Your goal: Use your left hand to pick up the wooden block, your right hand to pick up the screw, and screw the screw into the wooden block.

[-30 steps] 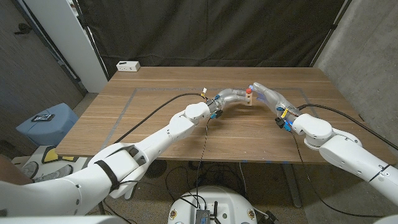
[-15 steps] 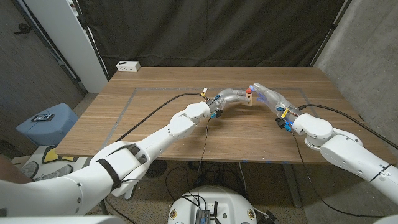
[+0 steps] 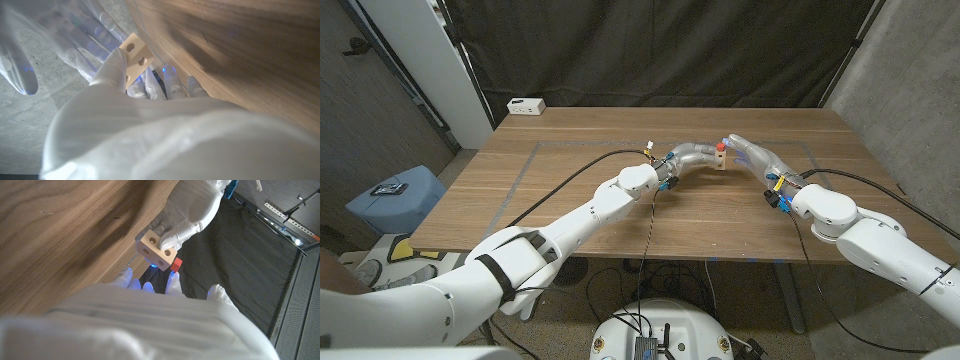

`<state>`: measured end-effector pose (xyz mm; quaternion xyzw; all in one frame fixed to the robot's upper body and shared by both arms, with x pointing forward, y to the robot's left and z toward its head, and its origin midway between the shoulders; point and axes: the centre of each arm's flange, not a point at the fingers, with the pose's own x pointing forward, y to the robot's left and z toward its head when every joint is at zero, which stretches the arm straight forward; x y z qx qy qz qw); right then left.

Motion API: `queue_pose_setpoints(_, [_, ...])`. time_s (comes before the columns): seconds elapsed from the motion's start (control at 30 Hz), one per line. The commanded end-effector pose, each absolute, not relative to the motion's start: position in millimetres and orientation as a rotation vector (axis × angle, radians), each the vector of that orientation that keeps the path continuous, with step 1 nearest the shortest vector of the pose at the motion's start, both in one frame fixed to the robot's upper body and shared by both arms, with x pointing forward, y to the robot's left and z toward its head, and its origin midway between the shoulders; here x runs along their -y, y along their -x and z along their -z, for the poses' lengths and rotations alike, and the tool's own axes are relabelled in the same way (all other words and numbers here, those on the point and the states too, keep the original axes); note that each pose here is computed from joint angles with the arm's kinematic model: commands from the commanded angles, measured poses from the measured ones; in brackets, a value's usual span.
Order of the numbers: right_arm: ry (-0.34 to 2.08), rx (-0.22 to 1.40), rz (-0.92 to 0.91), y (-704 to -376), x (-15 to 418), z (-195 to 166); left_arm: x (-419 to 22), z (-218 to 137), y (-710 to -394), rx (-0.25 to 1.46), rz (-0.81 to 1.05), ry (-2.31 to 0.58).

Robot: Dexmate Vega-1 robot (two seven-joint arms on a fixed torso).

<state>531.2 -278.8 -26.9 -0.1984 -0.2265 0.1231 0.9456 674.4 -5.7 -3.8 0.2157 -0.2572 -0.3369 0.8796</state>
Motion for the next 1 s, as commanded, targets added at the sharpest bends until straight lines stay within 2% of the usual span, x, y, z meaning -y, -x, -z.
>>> queue_pose_setpoints(0.03, [0.407, 0.462, -0.243, -524.9, 277.9, 29.0, 5.1, 5.4, -673.5, 0.536, 0.705, -0.447])
queue_pose_setpoints(1.0, [0.390, 0.461, -0.238, -511.8, 270.9, 36.7, 3.1, 4.7, -671.8, 0.541, 0.713, -0.450])
